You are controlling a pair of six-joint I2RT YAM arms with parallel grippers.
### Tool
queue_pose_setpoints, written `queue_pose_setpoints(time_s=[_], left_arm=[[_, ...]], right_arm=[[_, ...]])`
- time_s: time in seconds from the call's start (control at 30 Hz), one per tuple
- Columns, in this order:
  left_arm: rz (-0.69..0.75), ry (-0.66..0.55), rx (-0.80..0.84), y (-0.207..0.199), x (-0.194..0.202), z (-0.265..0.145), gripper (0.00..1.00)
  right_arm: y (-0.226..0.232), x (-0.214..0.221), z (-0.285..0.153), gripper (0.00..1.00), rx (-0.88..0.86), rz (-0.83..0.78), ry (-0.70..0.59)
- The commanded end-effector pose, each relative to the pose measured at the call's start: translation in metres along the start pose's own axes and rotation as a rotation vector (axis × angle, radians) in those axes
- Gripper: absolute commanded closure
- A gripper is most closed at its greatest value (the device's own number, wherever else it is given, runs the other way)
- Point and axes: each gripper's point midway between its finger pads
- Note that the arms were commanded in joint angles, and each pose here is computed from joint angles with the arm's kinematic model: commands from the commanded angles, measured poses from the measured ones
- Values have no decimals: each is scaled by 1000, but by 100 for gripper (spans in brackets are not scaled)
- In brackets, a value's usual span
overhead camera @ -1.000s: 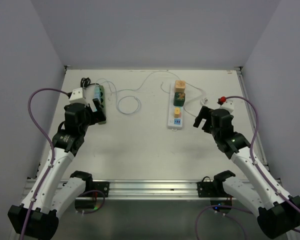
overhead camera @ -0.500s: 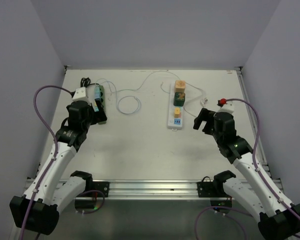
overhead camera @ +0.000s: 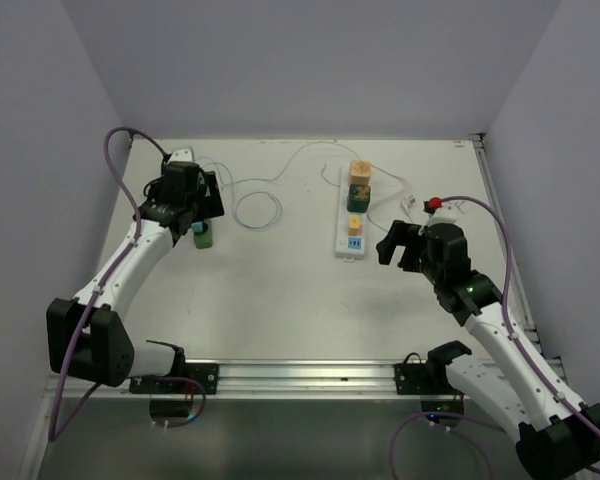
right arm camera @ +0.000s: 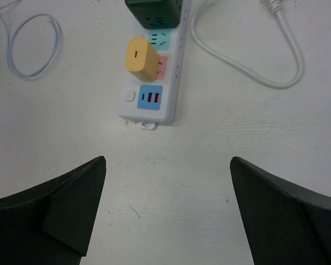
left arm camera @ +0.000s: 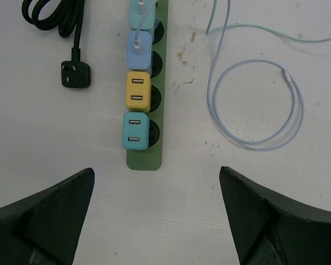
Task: Pull the plug off the socket
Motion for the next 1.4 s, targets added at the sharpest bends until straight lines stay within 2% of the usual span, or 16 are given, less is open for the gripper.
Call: queue_pose_setpoints(time_s=[0.0, 0.27, 0.43, 0.5, 0.63, 0.67, 0.73, 0.77, 0.83, 0.87, 0.93, 1.03, 1.17, 1.37], left_arm=[[16, 0, -37, -4, -23, 9, 0], [81, 97, -170, 13, -9, 56, 0], [79, 170, -193, 19, 13, 87, 1], [81, 190, -190, 19, 20, 95, 4], [86, 217, -198, 21, 28, 109, 19], [81, 218, -203, 23, 28, 111, 28], [73, 213, -201, 23, 27, 113, 36], [66, 208, -201, 24, 26, 112, 46], [57, 206, -192, 23, 28, 110, 54], [49, 208, -187, 24, 30, 108, 65], [37, 210, -183, 24, 32, 103, 75], [9, 226, -179, 25, 40, 95, 95], [-40, 254, -164, 27, 58, 78, 100], [-95, 267, -154, 16, 92, 41, 100]], right_arm=[[14, -15, -6, 1, -70, -6, -53], [17, -18, -12, 1, -94, -1, -74], [18, -18, -11, 1, -97, -2, -70], [18, -18, -11, 1, -98, 0, -71], [18, -17, -11, 1, -101, -4, -67], [18, -18, -11, 1, -97, -1, -68], [18, -17, -10, 1, -96, -2, -66], [17, -16, -10, 1, -95, -2, -64], [17, -16, -9, 1, -93, -2, -62], [17, -16, -9, 1, -93, -2, -60], [18, -16, -9, 1, -95, -3, -58], [18, -16, -9, 1, -95, -3, -59], [18, -13, -7, 1, -96, -4, -48], [18, -11, -5, 1, -95, -8, -29]])
Point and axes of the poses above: each gripper's point midway between its finger pads, its own z axis out along the fingers, its own y axis along the line the jaws close on, x = y × z, and after that the axes turned 7 degrees about -z, right-handed
